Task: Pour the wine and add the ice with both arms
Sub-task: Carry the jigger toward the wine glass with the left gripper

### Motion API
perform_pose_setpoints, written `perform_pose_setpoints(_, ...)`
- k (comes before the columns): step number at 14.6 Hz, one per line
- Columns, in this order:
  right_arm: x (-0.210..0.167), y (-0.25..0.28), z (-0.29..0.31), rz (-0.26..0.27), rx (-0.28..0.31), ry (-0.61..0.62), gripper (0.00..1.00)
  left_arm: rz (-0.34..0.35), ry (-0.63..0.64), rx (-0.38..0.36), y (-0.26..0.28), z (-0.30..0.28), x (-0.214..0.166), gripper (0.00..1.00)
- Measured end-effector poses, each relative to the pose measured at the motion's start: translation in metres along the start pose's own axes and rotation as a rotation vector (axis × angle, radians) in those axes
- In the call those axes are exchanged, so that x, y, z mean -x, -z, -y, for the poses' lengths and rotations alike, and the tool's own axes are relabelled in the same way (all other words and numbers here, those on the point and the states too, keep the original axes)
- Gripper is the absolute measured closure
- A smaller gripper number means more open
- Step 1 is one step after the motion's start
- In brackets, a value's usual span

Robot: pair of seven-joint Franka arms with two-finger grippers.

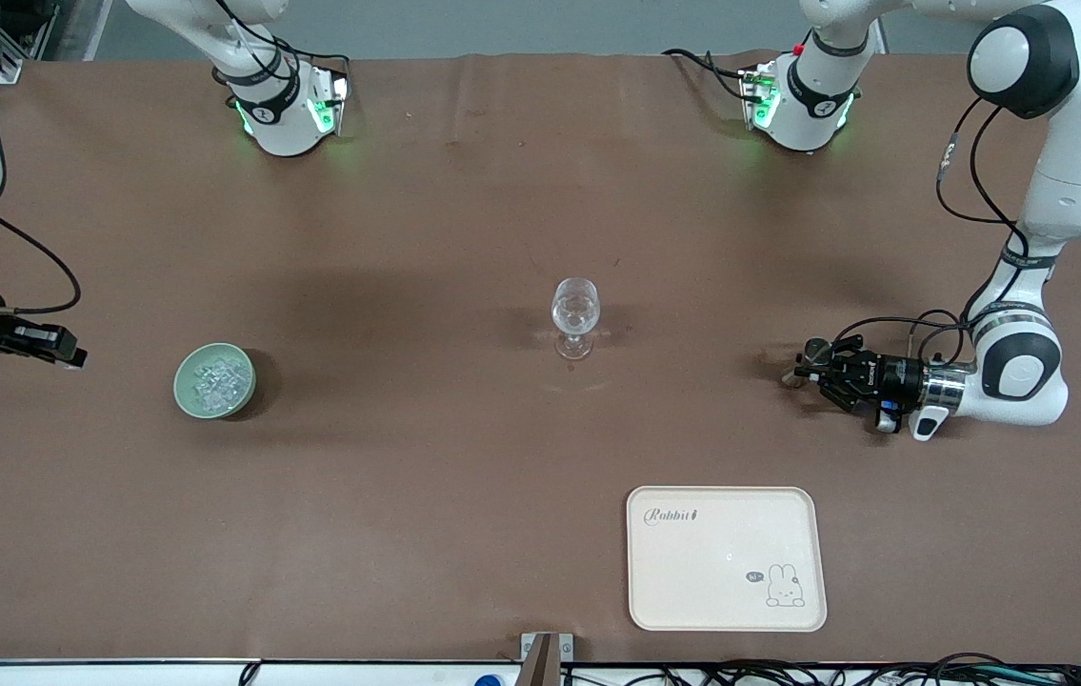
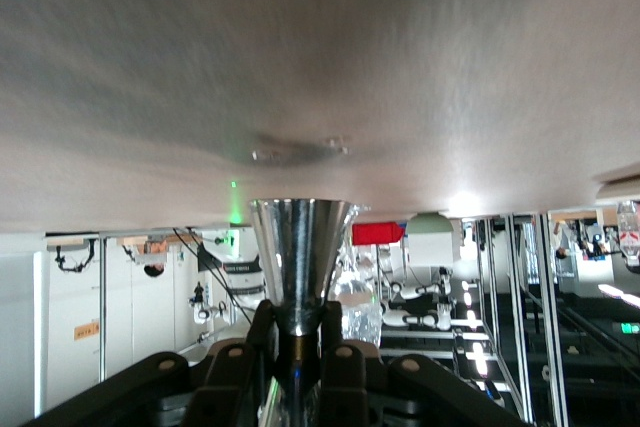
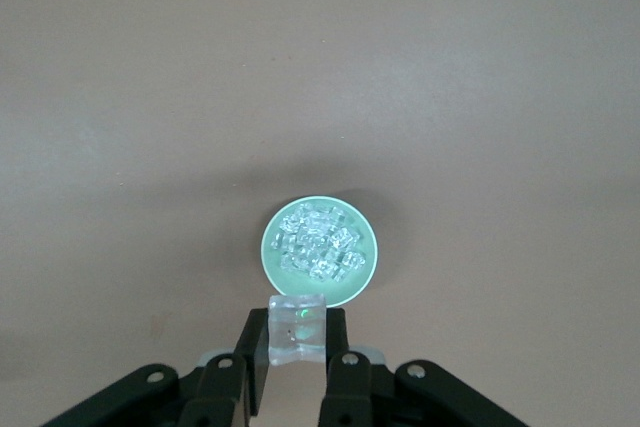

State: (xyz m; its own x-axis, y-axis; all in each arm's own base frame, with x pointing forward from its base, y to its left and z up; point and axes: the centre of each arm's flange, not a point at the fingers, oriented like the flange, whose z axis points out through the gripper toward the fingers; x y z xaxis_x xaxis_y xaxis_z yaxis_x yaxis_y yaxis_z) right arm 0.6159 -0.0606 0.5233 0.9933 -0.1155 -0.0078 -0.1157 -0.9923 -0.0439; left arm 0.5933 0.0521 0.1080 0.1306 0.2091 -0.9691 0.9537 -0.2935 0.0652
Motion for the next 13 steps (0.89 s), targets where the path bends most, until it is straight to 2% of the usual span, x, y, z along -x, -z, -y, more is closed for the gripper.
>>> perform_pose_setpoints(7, 0.033, 0.033, 0.012, 0.004, -0.004, 0.024, 0.74, 0.063, -0.004, -0.036, -0.033, -0.023, 0.034, 0.79)
perform_pose_setpoints(13, 0.046, 0.041, 0.023, 0.002, -0.005, 0.045, 0.74, 0.047, -0.007, -0.069, -0.054, -0.042, 0.106, 0.79)
